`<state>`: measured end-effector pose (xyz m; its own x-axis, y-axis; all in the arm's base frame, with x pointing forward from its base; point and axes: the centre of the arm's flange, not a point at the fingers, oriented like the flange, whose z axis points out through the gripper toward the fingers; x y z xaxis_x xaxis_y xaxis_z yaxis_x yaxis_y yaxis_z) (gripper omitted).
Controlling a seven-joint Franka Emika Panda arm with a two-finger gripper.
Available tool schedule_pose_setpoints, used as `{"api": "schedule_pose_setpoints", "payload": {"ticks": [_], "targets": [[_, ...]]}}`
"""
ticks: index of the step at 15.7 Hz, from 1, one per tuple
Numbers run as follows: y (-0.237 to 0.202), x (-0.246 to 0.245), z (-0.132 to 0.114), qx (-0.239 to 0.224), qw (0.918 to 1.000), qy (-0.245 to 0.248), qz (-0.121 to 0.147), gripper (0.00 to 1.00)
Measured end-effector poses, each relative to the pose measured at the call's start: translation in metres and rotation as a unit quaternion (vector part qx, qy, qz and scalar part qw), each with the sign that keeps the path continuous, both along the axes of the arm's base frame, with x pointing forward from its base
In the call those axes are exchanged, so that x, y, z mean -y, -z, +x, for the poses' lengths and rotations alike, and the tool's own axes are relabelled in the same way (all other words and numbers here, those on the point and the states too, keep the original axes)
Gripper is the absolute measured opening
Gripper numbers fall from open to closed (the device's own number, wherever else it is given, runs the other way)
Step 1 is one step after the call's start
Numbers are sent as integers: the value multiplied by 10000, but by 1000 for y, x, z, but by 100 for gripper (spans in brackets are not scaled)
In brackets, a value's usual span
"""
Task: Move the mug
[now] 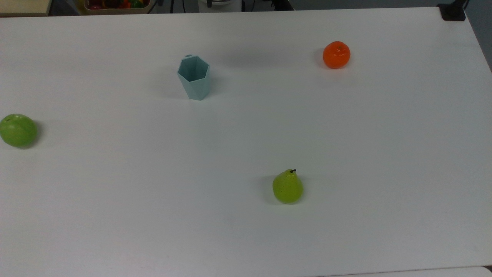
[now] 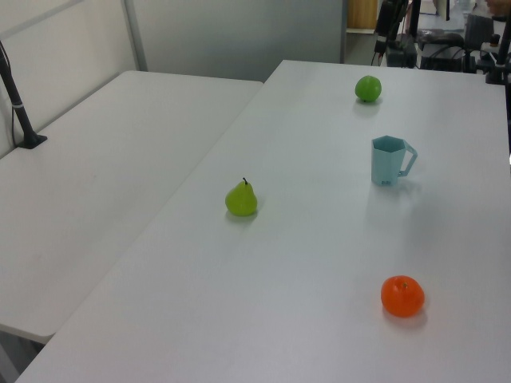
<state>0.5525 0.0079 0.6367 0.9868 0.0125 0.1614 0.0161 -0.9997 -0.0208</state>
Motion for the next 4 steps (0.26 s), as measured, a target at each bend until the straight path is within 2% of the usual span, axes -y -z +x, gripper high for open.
{"api": "schedule_pose_setpoints", "payload": {"ticks": [4], "targets": [[0,0,0,-3,10000,-39,-7,100]]}}
